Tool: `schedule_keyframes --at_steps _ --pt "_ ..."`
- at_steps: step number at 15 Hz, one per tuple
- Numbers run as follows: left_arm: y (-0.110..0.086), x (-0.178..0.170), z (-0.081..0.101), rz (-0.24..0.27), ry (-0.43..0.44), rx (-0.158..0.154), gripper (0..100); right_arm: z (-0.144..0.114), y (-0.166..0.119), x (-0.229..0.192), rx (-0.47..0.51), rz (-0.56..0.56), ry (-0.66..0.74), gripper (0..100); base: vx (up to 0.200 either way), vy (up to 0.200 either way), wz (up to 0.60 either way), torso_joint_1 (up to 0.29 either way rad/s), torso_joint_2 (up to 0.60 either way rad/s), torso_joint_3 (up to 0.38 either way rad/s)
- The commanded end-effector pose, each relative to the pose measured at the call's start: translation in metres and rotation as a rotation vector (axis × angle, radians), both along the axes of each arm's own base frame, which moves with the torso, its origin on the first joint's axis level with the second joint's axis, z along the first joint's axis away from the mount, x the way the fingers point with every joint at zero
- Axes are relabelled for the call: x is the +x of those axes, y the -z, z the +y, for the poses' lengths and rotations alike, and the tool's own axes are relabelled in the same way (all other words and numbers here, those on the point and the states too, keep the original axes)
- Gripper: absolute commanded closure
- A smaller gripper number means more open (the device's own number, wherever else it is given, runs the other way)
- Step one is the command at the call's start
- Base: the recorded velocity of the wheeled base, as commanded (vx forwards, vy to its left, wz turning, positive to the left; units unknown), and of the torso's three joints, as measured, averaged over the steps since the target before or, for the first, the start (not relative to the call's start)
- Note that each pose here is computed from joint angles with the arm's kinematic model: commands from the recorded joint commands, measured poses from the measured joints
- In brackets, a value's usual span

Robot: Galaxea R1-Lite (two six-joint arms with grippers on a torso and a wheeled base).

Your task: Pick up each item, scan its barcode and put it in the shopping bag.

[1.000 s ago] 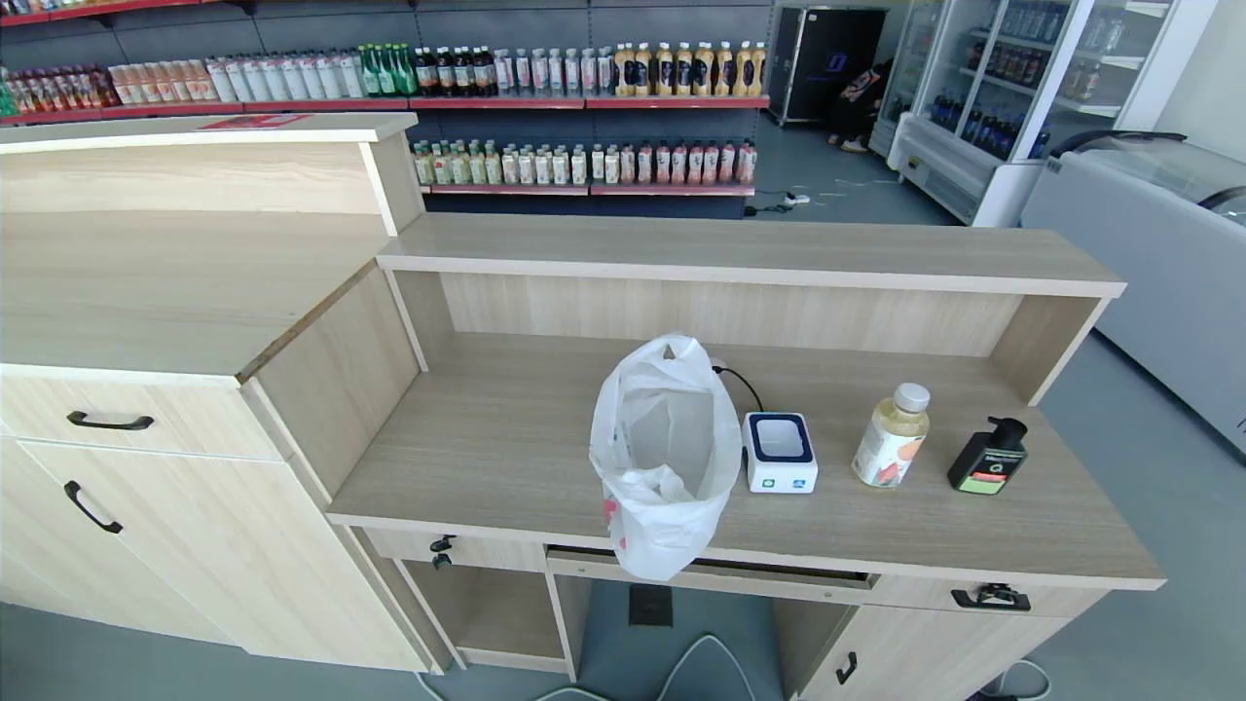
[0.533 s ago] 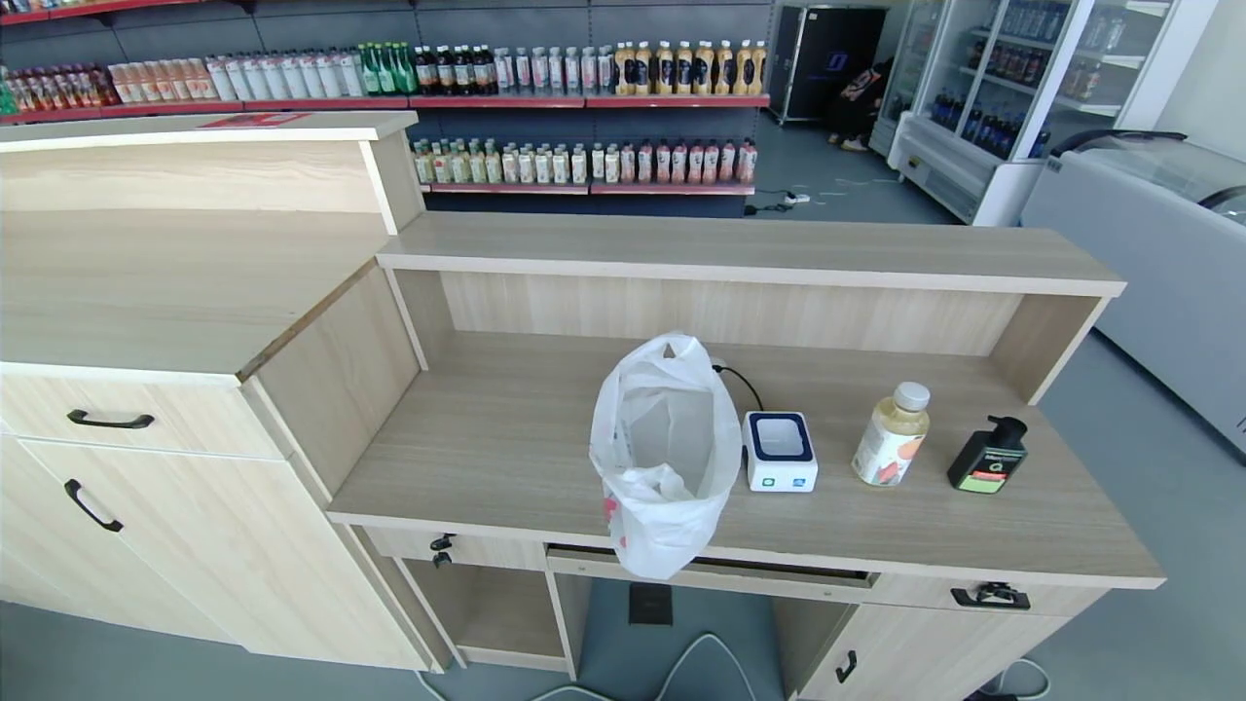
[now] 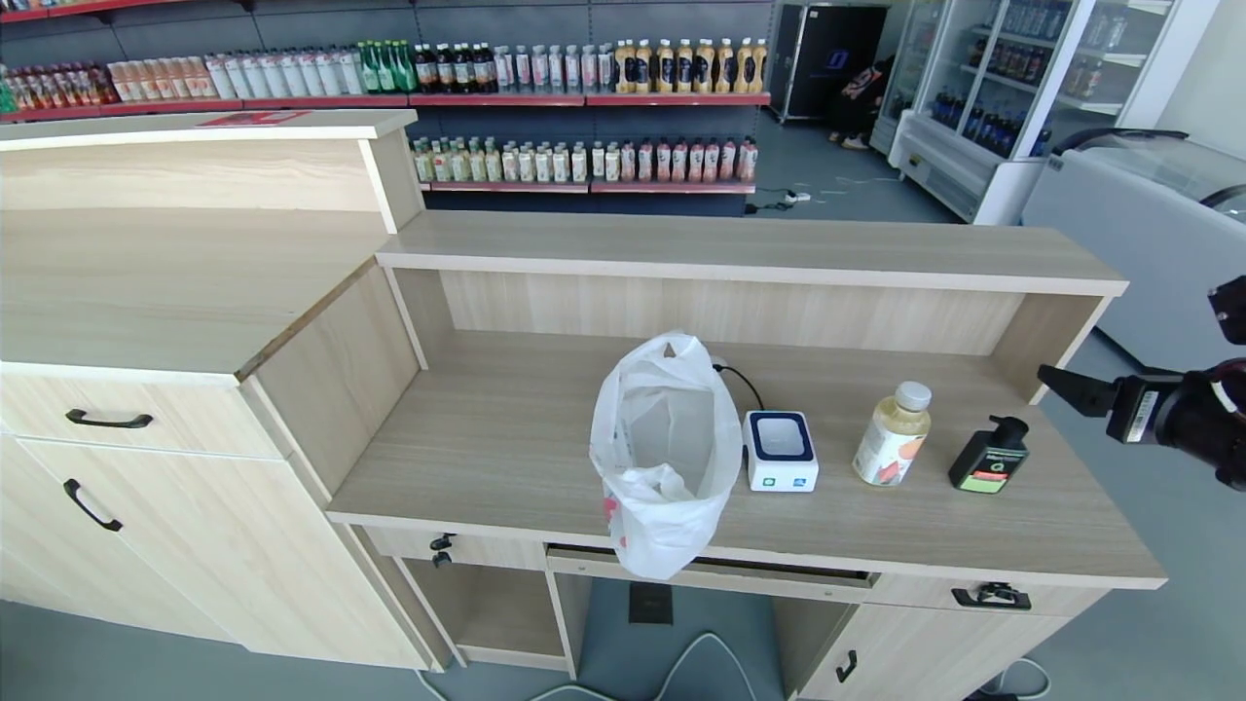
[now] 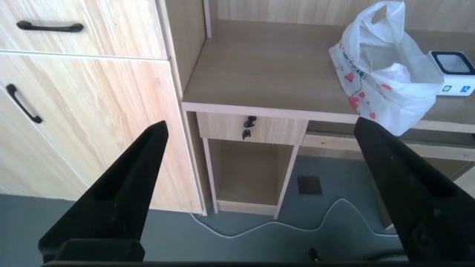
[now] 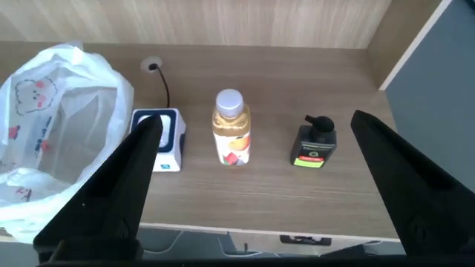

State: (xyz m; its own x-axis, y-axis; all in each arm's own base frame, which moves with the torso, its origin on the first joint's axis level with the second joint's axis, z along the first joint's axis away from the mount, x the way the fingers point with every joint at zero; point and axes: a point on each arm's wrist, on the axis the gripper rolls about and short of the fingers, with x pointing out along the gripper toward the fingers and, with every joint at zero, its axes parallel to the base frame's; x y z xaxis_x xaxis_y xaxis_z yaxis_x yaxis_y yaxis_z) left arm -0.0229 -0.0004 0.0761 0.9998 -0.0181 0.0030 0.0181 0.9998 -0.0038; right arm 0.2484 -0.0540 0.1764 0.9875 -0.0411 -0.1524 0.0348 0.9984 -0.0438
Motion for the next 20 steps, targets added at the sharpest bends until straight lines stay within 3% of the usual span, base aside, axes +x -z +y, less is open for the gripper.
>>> schedule_keyframes --at_steps 1,4,10,20 --pt "0.0 0.0 0.0 0.001 0.0 -0.001 0 -0.039 0.073 0.041 0.01 0.158 0.084 0 0.0 0.0 0.0 0.0 0.0 0.0" --pt "0.0 0.0 0.0 0.0 0.0 -0.001 0 -0.049 0.098 0.058 0.001 0.17 0.093 0 0.0 0.0 0.0 0.0 0.0 0.0" --pt "0.0 0.0 0.0 0.0 0.0 -0.001 0 -0.04 0.135 0.079 -0.012 0.166 0.05 0 0.0 0.0 0.0 0.0 0.0 0.0" --pt "0.0 0.0 0.0 0.0 0.0 -0.001 0 -0.022 0.157 0.125 -0.021 0.073 -0.044 0 0.0 0.0 0.0 0.0 0.0 0.0"
